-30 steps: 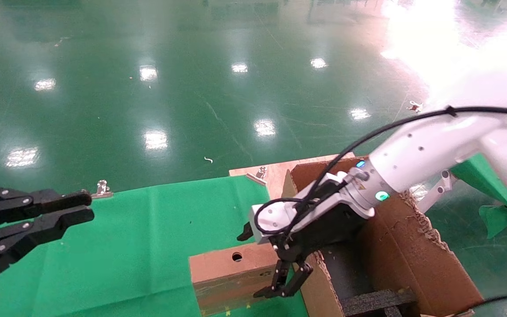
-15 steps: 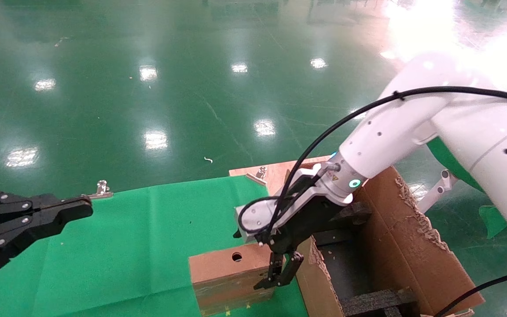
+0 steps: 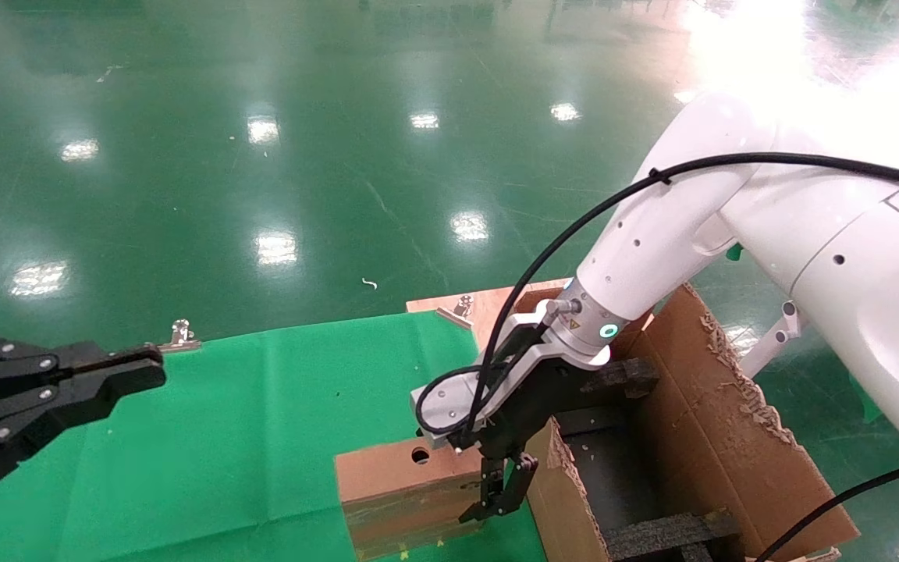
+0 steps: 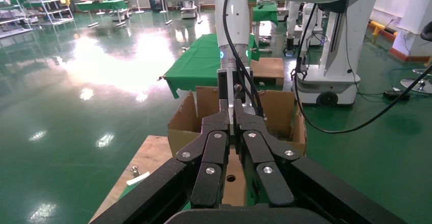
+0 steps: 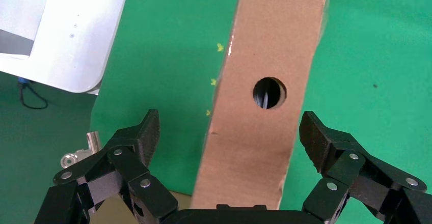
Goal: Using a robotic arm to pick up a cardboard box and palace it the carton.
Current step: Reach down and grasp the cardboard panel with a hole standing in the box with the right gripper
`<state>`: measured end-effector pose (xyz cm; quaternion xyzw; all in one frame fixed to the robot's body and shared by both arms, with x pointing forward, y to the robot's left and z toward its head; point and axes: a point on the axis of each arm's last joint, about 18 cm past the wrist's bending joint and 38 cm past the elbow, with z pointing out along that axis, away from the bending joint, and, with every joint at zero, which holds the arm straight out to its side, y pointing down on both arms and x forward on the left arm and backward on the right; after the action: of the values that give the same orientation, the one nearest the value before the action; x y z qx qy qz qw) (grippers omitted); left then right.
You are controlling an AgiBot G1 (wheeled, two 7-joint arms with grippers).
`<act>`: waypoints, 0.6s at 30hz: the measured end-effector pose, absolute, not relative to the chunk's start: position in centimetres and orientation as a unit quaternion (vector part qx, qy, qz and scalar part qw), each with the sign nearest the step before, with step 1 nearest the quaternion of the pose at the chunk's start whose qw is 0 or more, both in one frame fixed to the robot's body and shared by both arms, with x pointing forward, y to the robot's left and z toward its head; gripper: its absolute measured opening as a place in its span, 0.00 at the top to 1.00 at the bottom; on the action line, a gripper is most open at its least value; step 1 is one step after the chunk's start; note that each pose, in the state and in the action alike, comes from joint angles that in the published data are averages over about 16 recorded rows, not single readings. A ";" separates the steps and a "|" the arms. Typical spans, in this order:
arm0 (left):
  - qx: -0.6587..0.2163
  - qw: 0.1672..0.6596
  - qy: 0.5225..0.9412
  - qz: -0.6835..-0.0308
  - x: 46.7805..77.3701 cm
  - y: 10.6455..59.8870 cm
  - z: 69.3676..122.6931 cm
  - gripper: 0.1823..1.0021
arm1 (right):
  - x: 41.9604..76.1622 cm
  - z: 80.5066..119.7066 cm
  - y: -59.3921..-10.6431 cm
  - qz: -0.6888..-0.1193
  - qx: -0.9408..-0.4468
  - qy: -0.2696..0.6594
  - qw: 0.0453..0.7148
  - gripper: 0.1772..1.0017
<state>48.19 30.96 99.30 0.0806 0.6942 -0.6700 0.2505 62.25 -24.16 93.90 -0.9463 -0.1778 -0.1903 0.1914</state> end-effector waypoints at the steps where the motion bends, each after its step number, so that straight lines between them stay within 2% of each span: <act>1: 0.081 0.251 0.694 -0.670 48.2 31.0 99.3 0.97 | 62.3 93.9 -24.1 -0.190 -0.946 -0.178 0.191 0.00; 9: 0.080 0.251 0.694 -0.670 48.2 31.0 99.3 0.90 | 62.3 93.9 -24.1 -0.190 -0.946 -0.179 0.192 0.03; 18: 0.080 0.251 0.694 -0.670 48.2 31.0 99.3 0.72 | 62.2 93.9 -24.1 -0.190 -0.946 -0.179 0.193 0.15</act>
<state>48.19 30.97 99.30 0.0805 0.6942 -0.6700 0.2505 62.21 -24.10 93.90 -0.9458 -0.1795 -0.1901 0.1927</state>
